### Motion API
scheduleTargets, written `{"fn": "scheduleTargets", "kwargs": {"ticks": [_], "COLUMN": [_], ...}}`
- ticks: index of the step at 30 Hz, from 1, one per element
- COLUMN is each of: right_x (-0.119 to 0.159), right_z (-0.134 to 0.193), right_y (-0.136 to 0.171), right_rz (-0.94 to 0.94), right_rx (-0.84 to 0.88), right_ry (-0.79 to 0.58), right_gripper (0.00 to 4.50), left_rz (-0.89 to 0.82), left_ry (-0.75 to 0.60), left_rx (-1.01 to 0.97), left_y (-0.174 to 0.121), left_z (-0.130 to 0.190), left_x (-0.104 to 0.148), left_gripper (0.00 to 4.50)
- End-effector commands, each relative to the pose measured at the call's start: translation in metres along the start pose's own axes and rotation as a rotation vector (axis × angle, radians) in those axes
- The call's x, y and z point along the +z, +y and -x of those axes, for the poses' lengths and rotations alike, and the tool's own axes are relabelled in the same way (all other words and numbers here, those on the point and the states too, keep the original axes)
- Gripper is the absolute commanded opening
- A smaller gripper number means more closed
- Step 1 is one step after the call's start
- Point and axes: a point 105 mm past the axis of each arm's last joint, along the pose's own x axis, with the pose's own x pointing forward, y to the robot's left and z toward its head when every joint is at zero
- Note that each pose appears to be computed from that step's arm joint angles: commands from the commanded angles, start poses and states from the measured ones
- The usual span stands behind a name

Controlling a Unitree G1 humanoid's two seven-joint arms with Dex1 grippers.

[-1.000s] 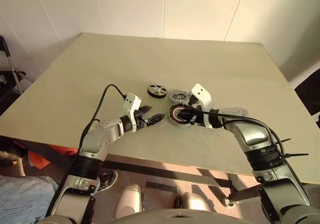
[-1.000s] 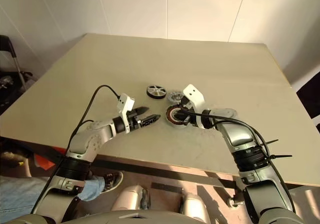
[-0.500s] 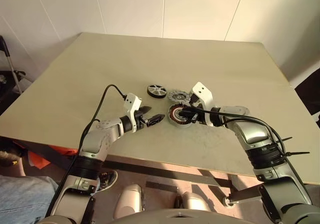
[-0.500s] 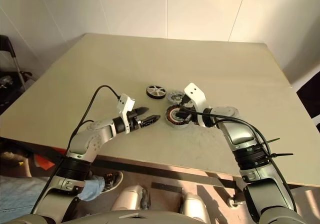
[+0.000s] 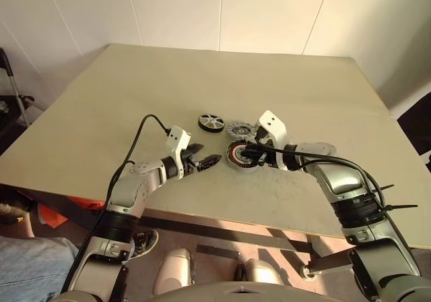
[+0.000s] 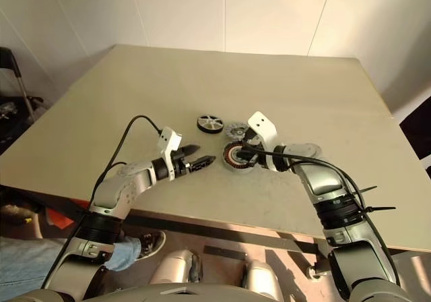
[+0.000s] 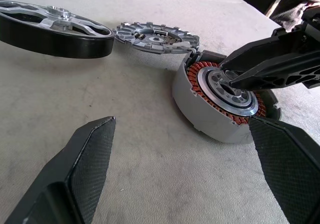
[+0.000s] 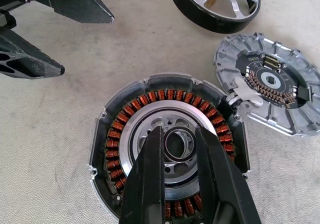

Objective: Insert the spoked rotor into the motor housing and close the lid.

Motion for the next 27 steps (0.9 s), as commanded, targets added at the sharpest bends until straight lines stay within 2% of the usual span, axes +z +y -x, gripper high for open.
{"fn": "scheduleTargets", "kwargs": {"ticks": [1,18,24,27], "right_x": [0.020,0.003,0.019,0.030], "right_z": [0.006,0.002,0.006,0.010], "right_y": [0.001,0.000,-0.004,-0.007], "right_rz": [0.060,0.031,0.044,0.051], "right_rx": [-0.003,-0.006,-0.031,-0.042], "right_ry": [-0.048,-0.006,-0.058,-0.086], "right_gripper": [0.56,0.56,2.62,2.62], "left_rz": [-0.026,-0.032,-0.032,-0.032], "left_ry": [-0.020,-0.021,-0.023,-0.022], "left_rx": [-0.017,-0.012,-0.003,-0.003], "left_y": [-0.003,0.000,0.002,0.002], "left_z": [-0.002,-0.001,0.000,0.000], "left_x": [0.008,0.010,0.011,0.011], "left_gripper": [4.50,4.50,4.50,4.50]}}
